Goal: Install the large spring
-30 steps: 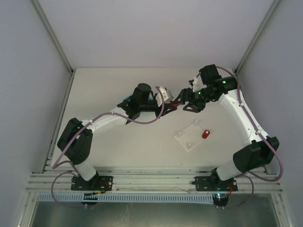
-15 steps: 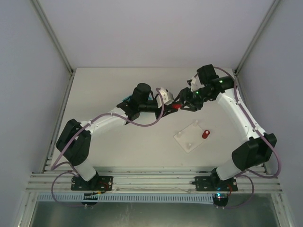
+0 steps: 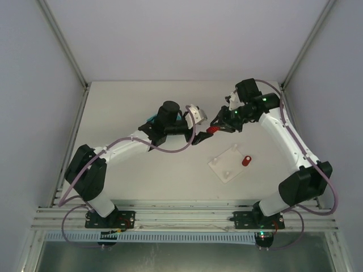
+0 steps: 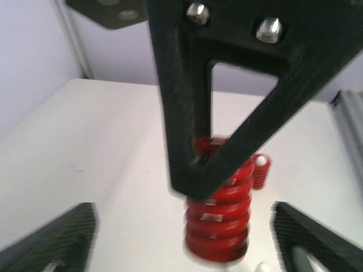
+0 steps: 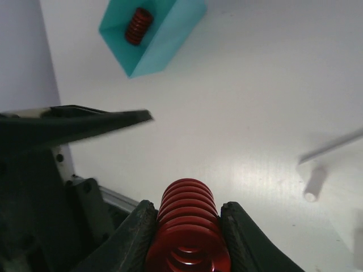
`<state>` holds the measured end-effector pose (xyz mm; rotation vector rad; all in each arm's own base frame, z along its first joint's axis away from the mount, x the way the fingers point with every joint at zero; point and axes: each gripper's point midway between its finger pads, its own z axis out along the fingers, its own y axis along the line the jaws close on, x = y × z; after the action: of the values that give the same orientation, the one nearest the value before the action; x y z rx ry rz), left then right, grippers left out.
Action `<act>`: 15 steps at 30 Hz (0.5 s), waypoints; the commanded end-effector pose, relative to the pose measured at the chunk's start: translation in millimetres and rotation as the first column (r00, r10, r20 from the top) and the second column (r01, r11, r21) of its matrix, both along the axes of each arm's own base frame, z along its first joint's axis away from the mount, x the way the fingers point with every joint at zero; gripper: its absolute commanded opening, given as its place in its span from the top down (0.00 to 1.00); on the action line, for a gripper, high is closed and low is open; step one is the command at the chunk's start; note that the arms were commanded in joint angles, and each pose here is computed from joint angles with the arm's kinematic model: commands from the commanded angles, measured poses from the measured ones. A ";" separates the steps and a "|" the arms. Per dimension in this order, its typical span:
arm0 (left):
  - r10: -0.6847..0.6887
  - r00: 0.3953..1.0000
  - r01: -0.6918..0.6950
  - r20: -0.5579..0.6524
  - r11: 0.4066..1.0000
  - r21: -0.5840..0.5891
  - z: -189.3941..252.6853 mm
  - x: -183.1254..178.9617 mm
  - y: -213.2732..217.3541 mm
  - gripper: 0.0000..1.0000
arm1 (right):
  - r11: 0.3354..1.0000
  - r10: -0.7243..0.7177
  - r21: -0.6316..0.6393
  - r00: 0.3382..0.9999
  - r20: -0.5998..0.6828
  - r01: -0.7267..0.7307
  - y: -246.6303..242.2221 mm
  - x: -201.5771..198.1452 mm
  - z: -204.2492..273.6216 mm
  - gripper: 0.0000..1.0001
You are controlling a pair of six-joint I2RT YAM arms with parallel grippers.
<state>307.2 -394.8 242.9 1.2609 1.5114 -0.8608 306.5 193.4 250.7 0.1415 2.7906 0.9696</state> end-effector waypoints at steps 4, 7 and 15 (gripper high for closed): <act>0.207 0.978 -0.207 0.016 0.978 -0.016 11.1 27.8 30.8 0.01 | 0.949 -0.144 -0.268 0.984 0.107 0.168 -62.6 -7.4 -3.4 1.00; 0.344 0.939 -0.344 0.029 0.939 0.002 9.7 47.7 51.3 0.01 | 0.887 -0.158 -0.417 0.979 0.128 0.197 -91.3 -11.8 -15.8 1.00; 0.738 0.674 -0.737 0.016 0.671 0.085 4.9 97.7 120.7 0.01 | 0.765 -0.153 -0.608 0.977 0.151 0.214 -128.8 -12.4 -46.6 1.00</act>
<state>378.5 -315.7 243.3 0.8087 1.7686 -0.4452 294.8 90.8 212.9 0.2653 2.7914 0.1797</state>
